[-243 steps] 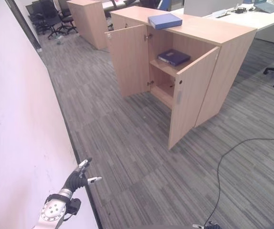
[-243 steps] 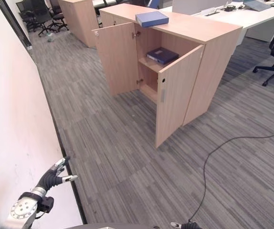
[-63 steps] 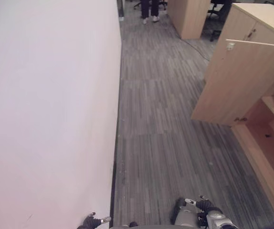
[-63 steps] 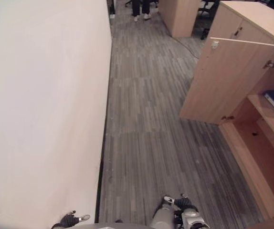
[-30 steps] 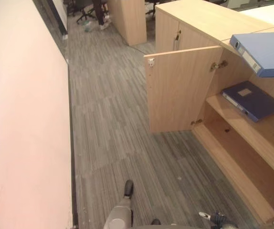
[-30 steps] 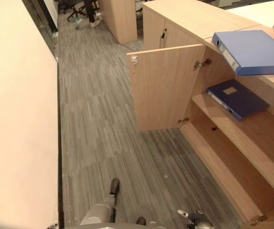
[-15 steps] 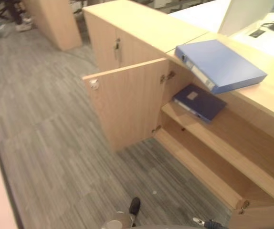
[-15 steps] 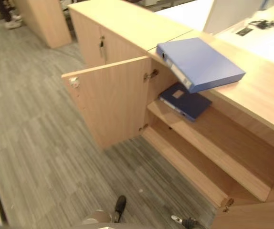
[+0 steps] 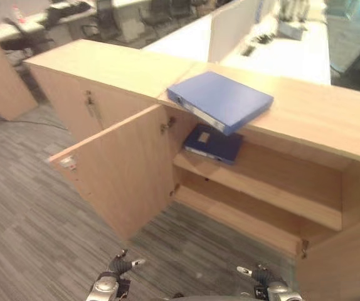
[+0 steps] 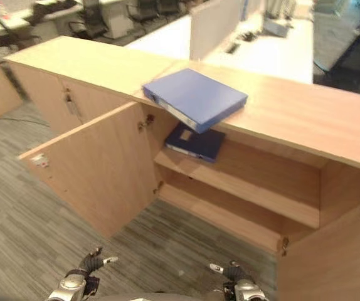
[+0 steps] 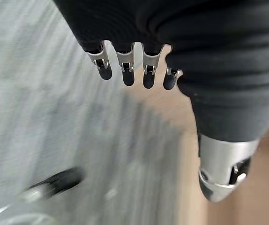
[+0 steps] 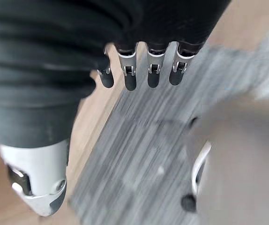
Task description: Put the empty folder in the office cabinet
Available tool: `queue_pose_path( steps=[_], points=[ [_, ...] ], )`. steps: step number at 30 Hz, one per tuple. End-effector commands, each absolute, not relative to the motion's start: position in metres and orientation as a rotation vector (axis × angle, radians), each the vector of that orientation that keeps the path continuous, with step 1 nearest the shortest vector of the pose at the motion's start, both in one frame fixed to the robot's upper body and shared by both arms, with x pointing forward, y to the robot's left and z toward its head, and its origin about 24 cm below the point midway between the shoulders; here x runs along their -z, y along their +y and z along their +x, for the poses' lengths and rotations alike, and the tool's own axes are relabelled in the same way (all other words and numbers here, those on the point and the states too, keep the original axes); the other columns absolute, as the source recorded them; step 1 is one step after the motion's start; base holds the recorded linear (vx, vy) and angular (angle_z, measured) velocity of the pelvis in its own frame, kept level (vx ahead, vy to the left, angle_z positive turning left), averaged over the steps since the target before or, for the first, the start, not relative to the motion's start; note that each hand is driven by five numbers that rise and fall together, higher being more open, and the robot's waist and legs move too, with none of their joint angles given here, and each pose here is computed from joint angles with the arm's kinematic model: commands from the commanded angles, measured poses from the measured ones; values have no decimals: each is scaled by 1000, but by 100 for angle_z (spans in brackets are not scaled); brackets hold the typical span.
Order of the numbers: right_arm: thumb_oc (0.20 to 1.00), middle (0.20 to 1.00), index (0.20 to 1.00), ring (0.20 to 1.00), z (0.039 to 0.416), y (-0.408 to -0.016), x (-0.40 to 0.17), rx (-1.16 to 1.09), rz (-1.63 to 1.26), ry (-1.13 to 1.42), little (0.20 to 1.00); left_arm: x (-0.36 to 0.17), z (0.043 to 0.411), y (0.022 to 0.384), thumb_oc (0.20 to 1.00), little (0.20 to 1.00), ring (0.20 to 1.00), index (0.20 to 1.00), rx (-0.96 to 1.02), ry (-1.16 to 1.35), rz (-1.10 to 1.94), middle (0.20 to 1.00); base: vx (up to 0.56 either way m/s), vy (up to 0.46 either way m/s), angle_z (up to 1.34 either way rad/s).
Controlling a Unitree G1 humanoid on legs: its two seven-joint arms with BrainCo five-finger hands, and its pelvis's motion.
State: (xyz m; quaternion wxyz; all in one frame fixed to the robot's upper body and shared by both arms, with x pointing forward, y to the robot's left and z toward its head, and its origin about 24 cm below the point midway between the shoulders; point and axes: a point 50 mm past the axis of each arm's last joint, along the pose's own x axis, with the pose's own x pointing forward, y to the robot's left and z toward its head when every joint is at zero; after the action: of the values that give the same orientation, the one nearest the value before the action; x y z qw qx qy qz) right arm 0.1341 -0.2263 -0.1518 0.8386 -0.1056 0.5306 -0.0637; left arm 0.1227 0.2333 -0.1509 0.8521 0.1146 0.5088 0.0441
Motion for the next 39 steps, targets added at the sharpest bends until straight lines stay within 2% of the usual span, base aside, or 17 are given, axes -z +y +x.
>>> queue_pose_path(
  steps=[1,6,17,23,25,29,35,39],
  points=[
    [1000,1000,1000,1000,147,-237,145,128,-281,1094,1000,141,155,230,1000,1000,1000,1000,-66,986,230,1000,92,-44,-18],
    [1000,1000,1000,1000,135,-241,149,106,-317,1142,1000,136,168,228,1000,1000,1000,1000,-38,959,228,1000,107,-78,-31],
    [1000,1000,1000,1000,106,-240,158,102,-308,1221,1000,144,153,217,1000,1000,1000,1000,29,999,293,1000,59,-60,-15],
    [1000,1000,1000,1000,109,-237,157,112,-291,1202,1000,145,152,205,1000,1000,1000,1000,47,974,255,1000,-21,-76,1],
    [1000,1000,1000,1000,126,-238,152,147,-264,1139,1000,133,172,196,1000,1000,1000,1000,82,866,238,1000,-190,-230,40],
    [1000,1000,1000,1000,132,-244,148,169,-267,1117,1000,129,174,197,1000,1000,1000,1000,71,839,231,1000,-49,-41,23],
    [1000,1000,1000,1000,120,-259,148,206,-299,1154,1000,128,167,204,1000,1000,1000,1000,-2,826,184,1000,123,168,-17],
    [1000,1000,1000,1000,115,-267,147,245,-284,1162,1000,124,172,200,1000,1000,1000,1000,24,789,183,1000,136,324,-47]
  ],
)
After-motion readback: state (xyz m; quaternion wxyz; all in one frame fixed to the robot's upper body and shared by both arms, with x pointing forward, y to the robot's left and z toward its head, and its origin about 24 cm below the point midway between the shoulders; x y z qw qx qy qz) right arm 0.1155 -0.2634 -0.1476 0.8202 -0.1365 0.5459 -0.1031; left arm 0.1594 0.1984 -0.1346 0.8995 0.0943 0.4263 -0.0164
